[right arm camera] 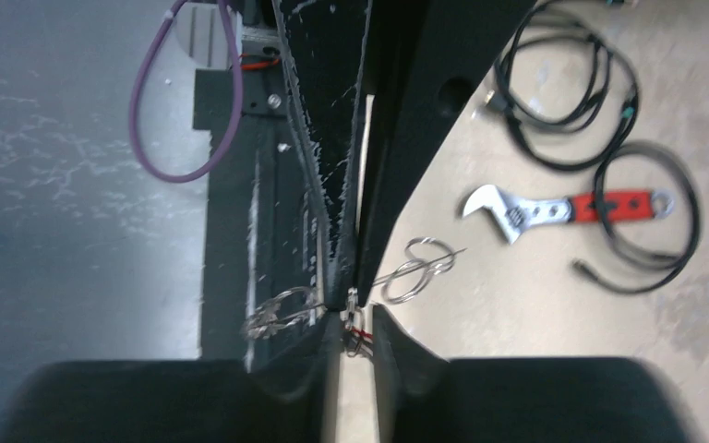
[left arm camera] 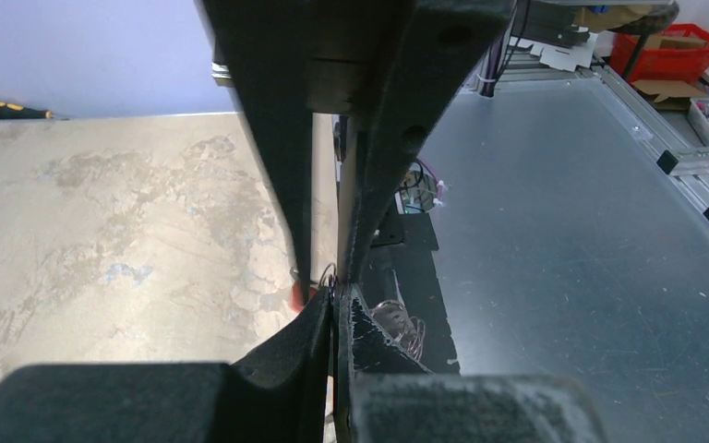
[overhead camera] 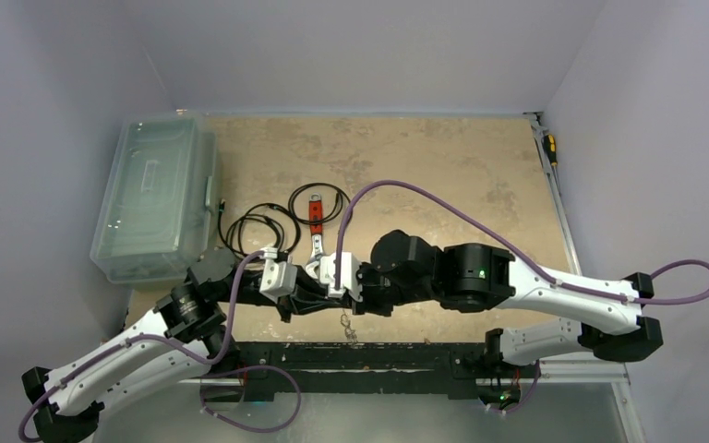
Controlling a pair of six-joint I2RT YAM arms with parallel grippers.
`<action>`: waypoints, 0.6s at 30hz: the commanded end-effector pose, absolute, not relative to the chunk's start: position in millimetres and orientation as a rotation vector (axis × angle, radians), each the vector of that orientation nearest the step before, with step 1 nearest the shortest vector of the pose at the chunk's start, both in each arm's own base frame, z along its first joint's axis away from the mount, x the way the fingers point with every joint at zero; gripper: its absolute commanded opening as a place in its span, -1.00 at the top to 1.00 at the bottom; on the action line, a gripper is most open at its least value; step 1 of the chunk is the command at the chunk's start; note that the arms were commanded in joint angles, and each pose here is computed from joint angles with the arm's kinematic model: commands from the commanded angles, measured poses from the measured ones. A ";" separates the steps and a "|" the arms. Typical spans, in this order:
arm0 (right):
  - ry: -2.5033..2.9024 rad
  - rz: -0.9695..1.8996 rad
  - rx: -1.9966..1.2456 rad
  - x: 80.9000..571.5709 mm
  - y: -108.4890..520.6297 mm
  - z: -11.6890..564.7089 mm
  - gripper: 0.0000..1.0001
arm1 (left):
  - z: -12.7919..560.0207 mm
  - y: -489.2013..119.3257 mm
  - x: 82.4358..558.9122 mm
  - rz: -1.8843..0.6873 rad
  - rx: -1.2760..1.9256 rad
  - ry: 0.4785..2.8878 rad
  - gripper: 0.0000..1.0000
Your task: Put the keys on the keyring
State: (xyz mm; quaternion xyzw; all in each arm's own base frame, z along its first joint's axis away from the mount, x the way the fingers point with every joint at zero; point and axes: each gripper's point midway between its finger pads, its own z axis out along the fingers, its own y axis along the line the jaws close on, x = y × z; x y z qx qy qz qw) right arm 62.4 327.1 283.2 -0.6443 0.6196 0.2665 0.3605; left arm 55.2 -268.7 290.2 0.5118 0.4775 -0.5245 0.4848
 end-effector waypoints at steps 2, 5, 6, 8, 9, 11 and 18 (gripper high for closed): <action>1.446 0.787 -1.539 62.2 340.0 318.1 0.18 | 306.0 -257.1 55.5 -1.225 1.206 1.115 1.00; 1.395 0.809 -1.434 66.7 333.2 327.8 0.04 | 310.0 -253.6 54.6 -1.214 1.195 1.095 1.00; 1.371 0.828 -1.402 66.1 329.8 331.1 0.02 | 310.5 -252.9 54.7 -1.211 1.192 1.093 1.00; 1.319 0.869 -1.338 64.0 321.3 338.2 0.01 | 312.0 -252.0 54.1 -1.210 1.187 1.086 1.00; 1.294 0.894 -1.306 62.5 317.7 341.9 0.00 | 312.2 -251.9 53.9 -1.212 1.187 1.084 1.00; 1.236 0.949 -1.257 57.5 313.0 347.5 -0.01 | 313.1 -251.9 52.6 -1.219 1.190 1.077 1.00; 1.150 1.072 -1.215 43.3 317.0 344.0 0.07 | 315.4 -251.9 51.1 -1.233 1.184 1.070 1.00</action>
